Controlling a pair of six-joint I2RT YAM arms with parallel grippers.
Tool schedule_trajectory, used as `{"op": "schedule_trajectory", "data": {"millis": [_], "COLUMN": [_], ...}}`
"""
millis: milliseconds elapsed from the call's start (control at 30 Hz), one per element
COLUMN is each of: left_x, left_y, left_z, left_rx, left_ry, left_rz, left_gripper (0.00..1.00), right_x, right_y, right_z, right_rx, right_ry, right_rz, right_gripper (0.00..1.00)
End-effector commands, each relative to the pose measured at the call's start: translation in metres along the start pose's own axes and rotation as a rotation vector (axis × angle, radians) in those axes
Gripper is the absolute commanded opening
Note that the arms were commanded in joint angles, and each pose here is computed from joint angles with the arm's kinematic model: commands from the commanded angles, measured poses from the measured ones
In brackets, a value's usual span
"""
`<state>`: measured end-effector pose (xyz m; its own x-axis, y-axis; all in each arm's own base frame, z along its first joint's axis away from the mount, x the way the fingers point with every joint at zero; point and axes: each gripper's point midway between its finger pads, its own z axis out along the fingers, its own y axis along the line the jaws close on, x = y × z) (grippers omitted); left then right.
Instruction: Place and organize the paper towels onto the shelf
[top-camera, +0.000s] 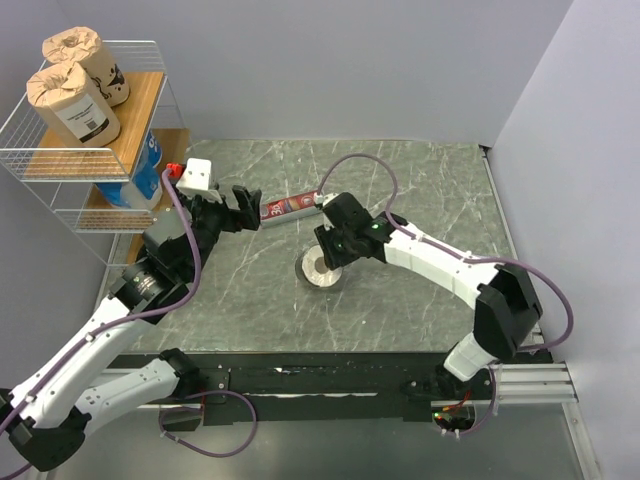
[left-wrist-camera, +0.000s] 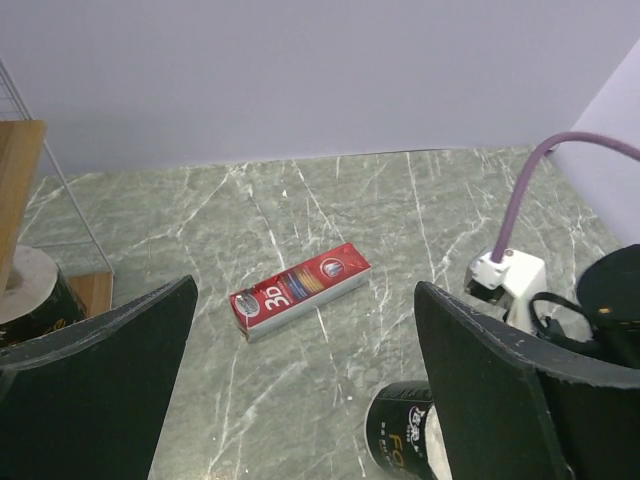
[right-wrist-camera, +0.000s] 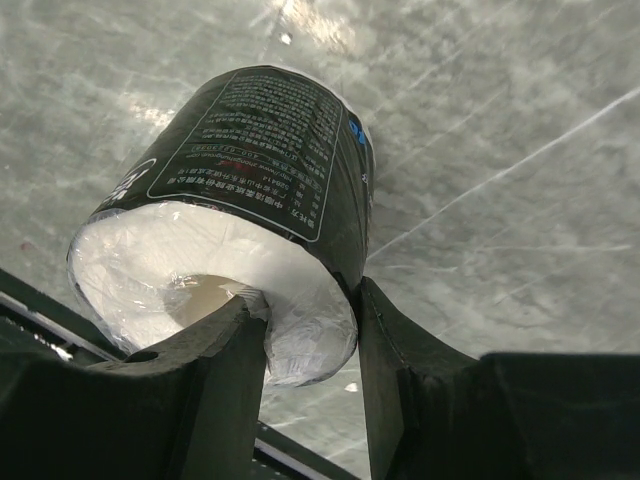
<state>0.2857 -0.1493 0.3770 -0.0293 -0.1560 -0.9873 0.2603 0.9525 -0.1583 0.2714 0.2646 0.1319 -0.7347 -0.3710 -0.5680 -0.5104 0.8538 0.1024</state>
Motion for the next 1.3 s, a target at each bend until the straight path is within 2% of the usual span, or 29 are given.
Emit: {"op": "schedule_trajectory", "data": {"millis": [0,67,200,267,433,600,633,700,733,867,933,1067,1267], "left_x": [-0.009,-0.005,0.004,0.009,0.023,0.052,0.046,0.060,0.063,0.102,0.106,0.152,0.205], "left_y": [0.002,0.000,-0.006,-0.011,-0.027,-0.050,-0.057,-0.075,-0.081,-0.116,-0.130,-0.164,-0.194], "left_z": [0.003,0.006,0.011,0.014,0.023,0.035,0.036,0.038,0.038,0.042,0.041,0.032,0.025], "left_rx": [-0.011,-0.007,0.020,0.044,0.108,0.173,0.184,0.216,0.224,0.271,0.281,0.312,0.369], "left_ry": [-0.045,-0.032,-0.004,0.013,0.069,0.228,0.227,0.271,0.291,0.438,0.470,0.607,0.734], "left_rz": [-0.002,0.007,0.028,0.051,0.088,0.145,0.141,0.157,0.144,0.143,0.117,0.114,0.090], "left_gripper": [0.96,0.97,0.96,0.96,0.96,0.96,0.96,0.96,0.96,0.98,0.99,0.98,0.93], "right_x": [-0.029,-0.028,-0.029,-0.032,-0.035,-0.014,-0.015,0.001,0.001,0.027,0.038,0.053,0.065], "right_y": [0.007,0.006,0.005,0.006,0.000,-0.032,-0.040,-0.059,-0.068,-0.096,-0.107,-0.117,-0.125], "right_z": [-0.004,0.001,0.001,-0.004,-0.035,-0.059,-0.074,-0.077,-0.092,-0.108,-0.121,-0.137,-0.151], "right_rx": [0.021,0.028,0.039,0.035,0.037,0.125,0.141,0.201,0.209,0.248,0.264,0.294,0.326], "right_ry": [-0.063,-0.052,-0.054,-0.065,-0.132,-0.206,-0.260,-0.289,-0.343,-0.412,-0.452,-0.490,-0.536], "right_rz": [0.110,0.117,0.136,0.144,0.140,0.174,0.195,0.223,0.262,0.375,0.429,0.430,0.427], "right_gripper": [0.32,0.34,0.47,0.50,0.67,0.69,0.69,0.69,0.70,0.70,0.70,0.70,0.75]}}
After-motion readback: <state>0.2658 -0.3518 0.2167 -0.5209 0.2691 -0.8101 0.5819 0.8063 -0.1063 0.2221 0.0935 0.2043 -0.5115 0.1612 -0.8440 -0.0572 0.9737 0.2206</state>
